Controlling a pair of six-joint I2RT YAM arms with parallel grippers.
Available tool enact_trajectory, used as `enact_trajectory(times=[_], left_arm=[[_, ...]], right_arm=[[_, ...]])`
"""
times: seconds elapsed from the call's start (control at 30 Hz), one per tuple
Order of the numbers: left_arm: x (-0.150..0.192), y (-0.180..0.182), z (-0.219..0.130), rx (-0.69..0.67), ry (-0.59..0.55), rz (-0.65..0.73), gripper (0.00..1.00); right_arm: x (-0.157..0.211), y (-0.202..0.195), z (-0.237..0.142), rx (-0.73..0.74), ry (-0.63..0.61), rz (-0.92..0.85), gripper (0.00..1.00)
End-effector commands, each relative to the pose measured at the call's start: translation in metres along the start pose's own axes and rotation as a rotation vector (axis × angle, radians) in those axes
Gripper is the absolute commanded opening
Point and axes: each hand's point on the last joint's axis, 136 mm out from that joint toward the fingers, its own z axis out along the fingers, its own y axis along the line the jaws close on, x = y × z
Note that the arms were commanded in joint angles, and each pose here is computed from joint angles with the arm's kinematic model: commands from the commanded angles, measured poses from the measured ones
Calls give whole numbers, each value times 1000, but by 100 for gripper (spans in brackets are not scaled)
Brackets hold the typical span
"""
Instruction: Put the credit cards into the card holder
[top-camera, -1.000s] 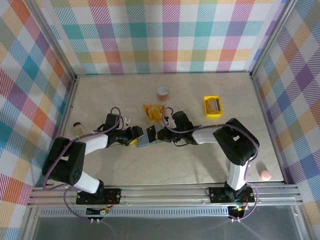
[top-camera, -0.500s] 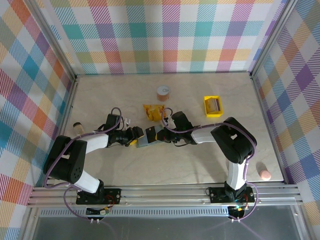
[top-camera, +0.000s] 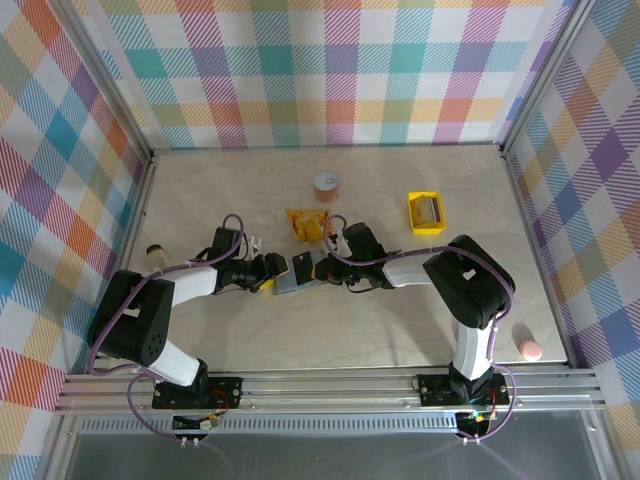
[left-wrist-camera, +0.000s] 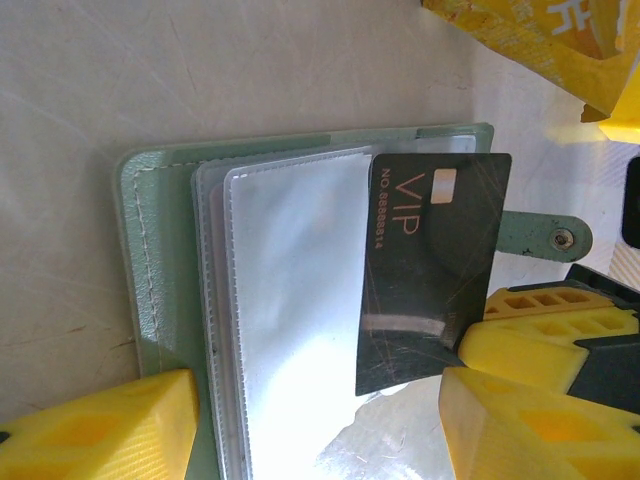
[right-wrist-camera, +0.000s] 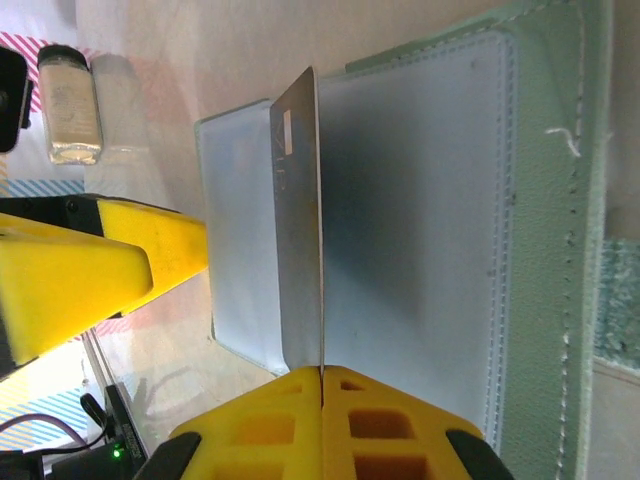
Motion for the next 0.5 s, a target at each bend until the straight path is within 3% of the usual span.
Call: enact_trajectory(times=[0.0,0.47], left_arm=[[-4,3,0,-14,-1,3,65],[-4,3,1,-16,3,0,65]], right_arm=[[2,-2,-6,35,-16,14,0],[12,1,5,-10,65,13,0]])
